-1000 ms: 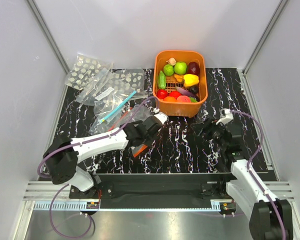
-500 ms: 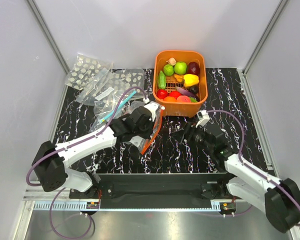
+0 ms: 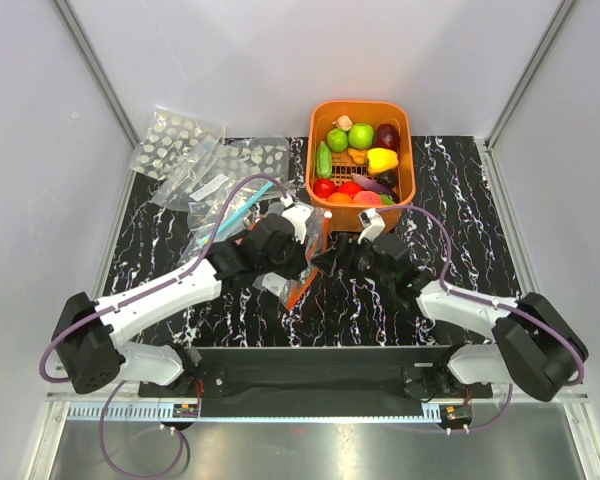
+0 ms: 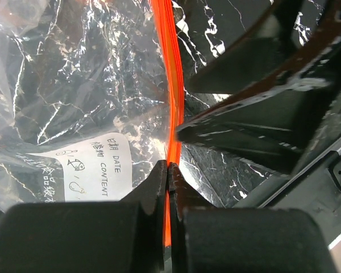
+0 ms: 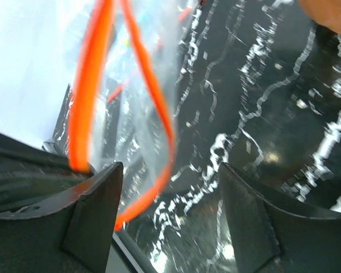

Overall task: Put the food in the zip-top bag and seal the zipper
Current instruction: Pick up the zipper food storage bag at the center of the board, then open the zipper of the food storage bag at the center of the board.

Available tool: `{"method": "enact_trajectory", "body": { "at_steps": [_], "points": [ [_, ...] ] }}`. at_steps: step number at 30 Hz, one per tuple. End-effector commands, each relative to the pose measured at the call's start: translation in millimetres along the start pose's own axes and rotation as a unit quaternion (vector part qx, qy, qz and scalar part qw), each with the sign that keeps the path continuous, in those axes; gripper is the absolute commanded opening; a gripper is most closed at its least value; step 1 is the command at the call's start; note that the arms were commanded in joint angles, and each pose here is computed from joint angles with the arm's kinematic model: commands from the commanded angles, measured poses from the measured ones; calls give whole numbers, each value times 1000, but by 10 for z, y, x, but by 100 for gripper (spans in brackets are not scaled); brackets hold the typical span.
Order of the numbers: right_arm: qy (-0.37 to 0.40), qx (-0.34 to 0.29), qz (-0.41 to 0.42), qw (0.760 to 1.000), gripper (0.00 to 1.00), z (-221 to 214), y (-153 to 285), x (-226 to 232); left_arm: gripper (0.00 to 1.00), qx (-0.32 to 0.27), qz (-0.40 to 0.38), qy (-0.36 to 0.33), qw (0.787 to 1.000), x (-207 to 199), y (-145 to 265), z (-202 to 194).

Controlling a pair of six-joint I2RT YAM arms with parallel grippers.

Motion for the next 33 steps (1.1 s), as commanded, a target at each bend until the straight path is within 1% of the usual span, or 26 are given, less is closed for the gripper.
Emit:
{"method": "enact_trajectory", "body": {
  "at_steps": [1, 3, 7, 9, 11, 13, 14, 15, 16, 17, 18, 19, 21, 22, 23, 24, 25, 27, 29, 31, 33],
  "points": [
    [9, -52, 22, 998, 73, 287, -149, 216, 0, -20, -32, 7, 999, -96, 38, 75],
    [4, -47, 14, 999, 71, 242, -213, 217, 0, -21, -35, 11, 999, -92, 34, 66],
    [-10, -33, 3, 999, 60, 145, -291, 184, 0, -30, -40, 19, 999, -79, 46, 80],
    [-18, -26, -8, 999, 45, 91, -297, 137, 0, -38, -39, 26, 998, -45, 58, 105],
    [-22, -24, -15, 999, 35, 72, -284, 117, 0, -44, -38, 33, 998, -13, 73, 131],
    [-26, -20, -20, 999, 28, 35, -256, 105, 0, -48, -50, 41, 997, -15, 121, 150],
    [-27, -19, -29, 999, 22, 29, -249, 78, 0, -49, -51, 42, 997, -5, 130, 144],
    [-26, -22, -33, 999, 18, 61, -235, 86, 0, -59, -49, 46, 996, 16, 169, 187],
    [-27, -6, -50, 998, 14, -1, -219, 34, 0, -63, -43, 52, 996, 43, 184, 195],
    [-23, -7, -70, 997, 11, 12, -212, -26, 0, -64, -40, 55, 996, 67, 199, 191],
    [-22, -7, -77, 997, 4, 45, -199, -22, 0, -78, -19, 60, 995, 156, 212, 238],
    [-21, 8, -95, 995, 0, -17, -172, -82, 0, -79, -16, 63, 995, 181, 221, 240],
    [-16, 7, -115, 993, 0, 25, -145, -113, 0, -83, -7, 71, 994, 251, 223, 246],
    [-13, 26, -133, 991, 0, -49, -112, -169, 0, -81, -1, 76, 994, 278, 219, 240],
    [-3, 27, -151, 988, 0, -46, -94, -203, 0, -80, 5, 79, 994, 307, 218, 236],
    [3, 42, -169, 985, 0, -60, -61, -217, 0, -81, 32, 84, 993, 409, 194, 233],
    [14, 36, -184, 982, 0, -10, -58, -203, 0, -79, 62, 84, 991, 507, 176, 209],
    [27, 61, -214, 975, 0, -91, 13, -265, 0, -80, 80, 83, 990, 575, 156, 188],
    [39, 61, -234, 970, 0, -58, 28, -274, 0, -80, 93, 84, 989, 635, 118, 157],
    [50, 78, -254, 963, 0, -123, 69, -298, 0, -80, 97, 84, 989, 655, 91, 143],
    [58, 83, -265, 959, 0, -145, 76, -324, 0, -77, 98, 83, 989, 658, 69, 128]
  ]
}}
Point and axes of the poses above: each gripper's point midway between its finger pads, its own y axis back along the fingers, its own x axis along the line the jaws close on, z = x × y, the point moved 2 cm from there along y, back along the fingers, and after that the axes turned 12 degrees about y, right-handed, at the moved point
